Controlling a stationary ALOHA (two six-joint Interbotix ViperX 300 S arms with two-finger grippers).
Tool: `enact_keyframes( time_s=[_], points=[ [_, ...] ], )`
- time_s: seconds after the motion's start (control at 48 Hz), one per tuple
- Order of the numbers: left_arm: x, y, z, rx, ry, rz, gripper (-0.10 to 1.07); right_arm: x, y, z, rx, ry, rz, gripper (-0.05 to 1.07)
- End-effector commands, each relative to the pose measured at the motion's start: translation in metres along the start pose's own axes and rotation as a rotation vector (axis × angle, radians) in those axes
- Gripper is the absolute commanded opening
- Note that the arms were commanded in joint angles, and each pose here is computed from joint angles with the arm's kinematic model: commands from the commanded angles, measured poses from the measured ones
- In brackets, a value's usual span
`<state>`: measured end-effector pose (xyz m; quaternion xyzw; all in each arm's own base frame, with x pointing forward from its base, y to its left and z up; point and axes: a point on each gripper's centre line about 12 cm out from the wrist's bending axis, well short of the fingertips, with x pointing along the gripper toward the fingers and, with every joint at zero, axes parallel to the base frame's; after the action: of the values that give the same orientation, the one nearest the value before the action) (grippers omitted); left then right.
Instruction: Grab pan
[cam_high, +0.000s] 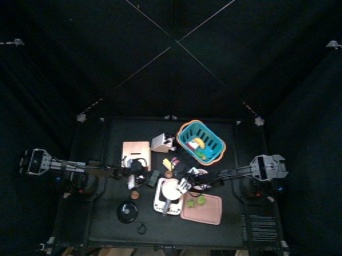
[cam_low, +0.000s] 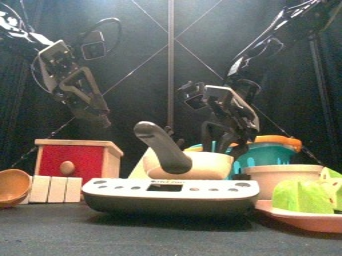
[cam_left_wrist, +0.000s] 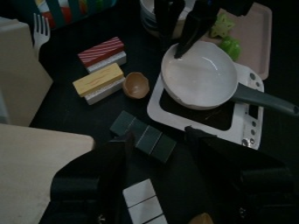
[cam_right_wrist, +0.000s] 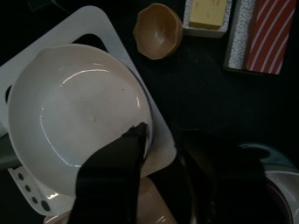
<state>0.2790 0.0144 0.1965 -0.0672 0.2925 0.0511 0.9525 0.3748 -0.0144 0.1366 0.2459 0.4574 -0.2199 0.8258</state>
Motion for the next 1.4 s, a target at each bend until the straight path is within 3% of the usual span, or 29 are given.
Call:
enact_keyframes(
  time_s=[0.0,0.375,0.562,0.708,1.375],
  points=[
    [-0.002,-0.001,0.008,-0.011,-0.033,-0.012,0.87,-0.01,0.004,0.011,0.01,-0.032,0.02,0.63],
    [-0.017,-0.002,0.019,-0.071,-0.15,-0.07,0.87,-0.017,0.01,0.02,0.026,-0.057,0.044,0.39],
    [-0.028,0.007,0.013,-0.153,-0.216,-0.082,0.87,-0.025,0.013,0.024,0.039,-0.074,0.064,0.34],
    [-0.037,0.011,0.011,-0.172,-0.268,-0.09,0.87,-0.035,0.015,0.028,0.052,-0.098,0.094,0.34],
    [-0.036,0.011,0.002,-0.151,-0.249,-0.09,0.87,-0.039,0.013,0.037,0.073,-0.124,0.11,0.34]
  ],
)
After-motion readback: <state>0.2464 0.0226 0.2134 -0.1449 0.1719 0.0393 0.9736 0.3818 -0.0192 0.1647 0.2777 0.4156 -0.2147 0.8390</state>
